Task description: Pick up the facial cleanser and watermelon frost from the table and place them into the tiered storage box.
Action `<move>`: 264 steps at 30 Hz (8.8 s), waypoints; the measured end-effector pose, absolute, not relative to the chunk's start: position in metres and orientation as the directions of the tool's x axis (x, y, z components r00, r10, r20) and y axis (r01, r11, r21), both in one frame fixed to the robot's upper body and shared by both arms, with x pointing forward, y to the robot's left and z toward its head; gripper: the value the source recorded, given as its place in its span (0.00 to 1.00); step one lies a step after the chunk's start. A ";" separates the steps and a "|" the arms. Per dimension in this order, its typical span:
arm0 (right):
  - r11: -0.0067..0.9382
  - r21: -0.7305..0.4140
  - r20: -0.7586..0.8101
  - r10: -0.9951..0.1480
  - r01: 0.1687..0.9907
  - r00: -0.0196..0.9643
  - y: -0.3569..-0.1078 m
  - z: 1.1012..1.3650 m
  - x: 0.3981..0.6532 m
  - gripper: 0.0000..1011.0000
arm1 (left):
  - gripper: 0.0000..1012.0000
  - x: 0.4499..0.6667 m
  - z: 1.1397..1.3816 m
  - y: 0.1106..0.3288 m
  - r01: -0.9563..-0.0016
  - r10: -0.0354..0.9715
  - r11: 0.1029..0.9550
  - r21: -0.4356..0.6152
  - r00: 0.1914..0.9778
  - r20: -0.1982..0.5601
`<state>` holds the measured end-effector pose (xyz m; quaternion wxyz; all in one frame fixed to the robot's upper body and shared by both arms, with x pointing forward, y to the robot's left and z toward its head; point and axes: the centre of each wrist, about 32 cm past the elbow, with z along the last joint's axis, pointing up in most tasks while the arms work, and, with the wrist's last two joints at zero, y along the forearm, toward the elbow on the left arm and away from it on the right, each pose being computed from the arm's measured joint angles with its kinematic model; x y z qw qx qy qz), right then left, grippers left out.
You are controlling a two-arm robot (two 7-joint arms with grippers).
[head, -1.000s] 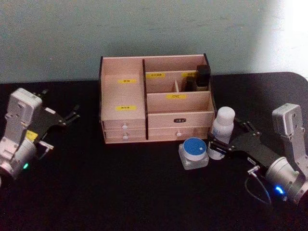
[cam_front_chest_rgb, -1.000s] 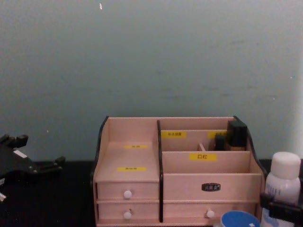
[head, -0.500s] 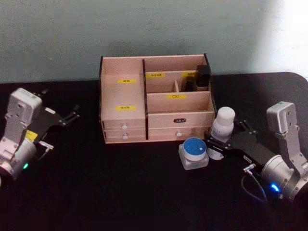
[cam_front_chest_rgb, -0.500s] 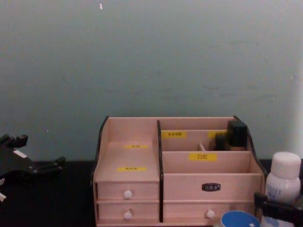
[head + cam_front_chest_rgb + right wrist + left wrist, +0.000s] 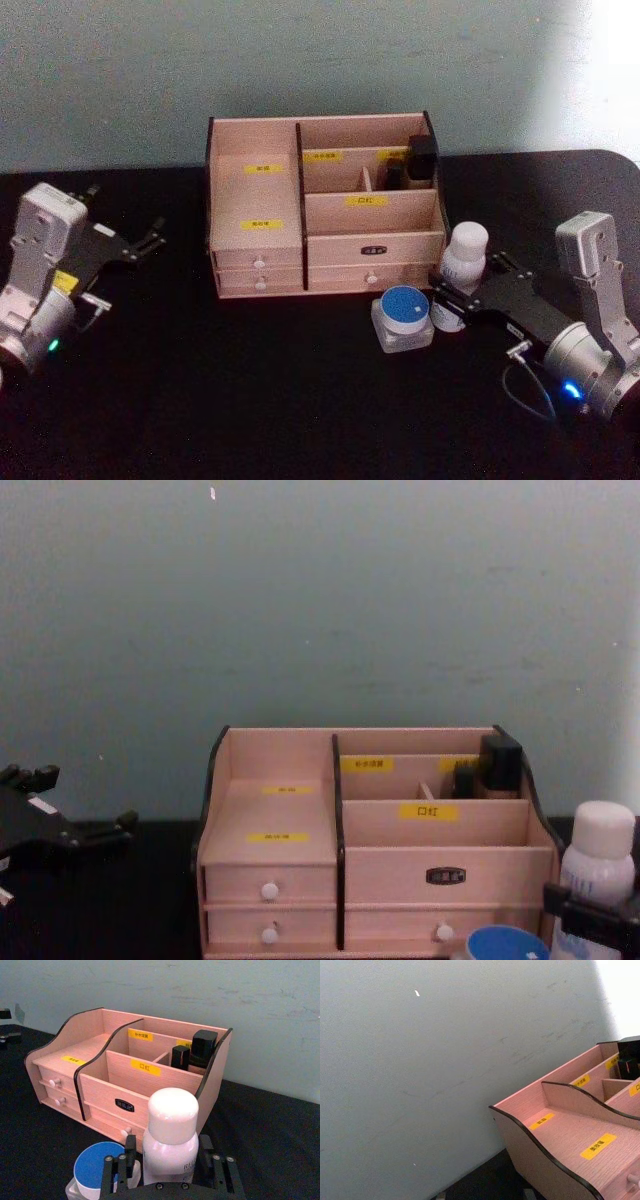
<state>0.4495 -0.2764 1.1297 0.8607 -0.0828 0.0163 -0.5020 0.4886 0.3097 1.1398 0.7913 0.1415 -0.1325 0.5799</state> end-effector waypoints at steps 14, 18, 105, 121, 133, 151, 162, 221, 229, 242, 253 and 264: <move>0.483 -0.158 0.054 -0.867 0.861 0.496 -0.277 1.130 0.449 0.59 | 0.99 0.489 1.140 0.310 -0.955 0.880 0.287 0.070 0.292 0.374; 0.489 -0.151 0.057 -0.864 0.859 0.501 -0.279 1.133 0.445 0.59 | 0.99 0.489 1.140 0.310 -0.955 0.880 0.287 0.070 0.292 0.374; 0.588 -0.077 0.026 -0.806 0.805 0.591 -0.192 1.216 0.604 0.59 | 0.99 0.489 1.140 0.310 -0.955 0.880 0.287 0.070 0.292 0.374; 0.571 -0.130 0.041 -0.814 0.811 0.580 -0.188 1.199 0.610 0.59 | 0.99 0.489 1.140 0.310 -0.955 0.880 0.287 0.070 0.292 0.374; 0.562 -0.156 0.036 -0.819 0.812 0.573 -0.189 1.193 0.611 0.59 | 0.99 0.489 1.140 0.310 -0.955 0.880 0.287 0.070 0.292 0.374; 0.559 -0.160 0.036 -0.820 0.814 0.571 -0.190 1.193 0.611 0.73 | 0.99 0.489 1.140 0.310 -0.955 0.880 0.287 0.070 0.292 0.374; 0.560 -0.159 0.035 -0.820 0.813 0.572 -0.190 1.193 0.611 0.99 | 0.99 0.489 1.140 0.310 -0.955 0.880 0.287 0.070 0.292 0.374; 0.678 -0.357 0.058 -0.670 0.642 0.740 -0.287 1.171 0.470 0.99 | 0.99 0.489 1.140 0.310 -0.955 0.880 0.287 0.070 0.292 0.374; 0.675 -0.387 0.059 -0.661 0.628 0.748 -0.285 1.170 0.471 0.99 | 0.99 0.489 1.140 0.310 -0.955 0.880 0.287 0.070 0.292 0.374; 0.659 -0.410 0.060 -0.670 0.631 0.740 -0.282 1.162 0.476 0.99 | 0.99 0.489 1.140 0.310 -0.955 0.880 0.287 0.070 0.292 0.374; 0.657 -0.416 0.048 -0.675 0.629 0.737 -0.279 1.157 0.480 0.99 | 0.99 0.489 1.140 0.310 -0.955 0.880 0.287 0.070 0.292 0.374; 0.663 -0.413 0.033 -0.675 0.625 0.738 -0.276 1.156 0.483 0.99 | 0.99 0.489 1.140 0.310 -0.955 0.880 0.287 0.070 0.292 0.374</move>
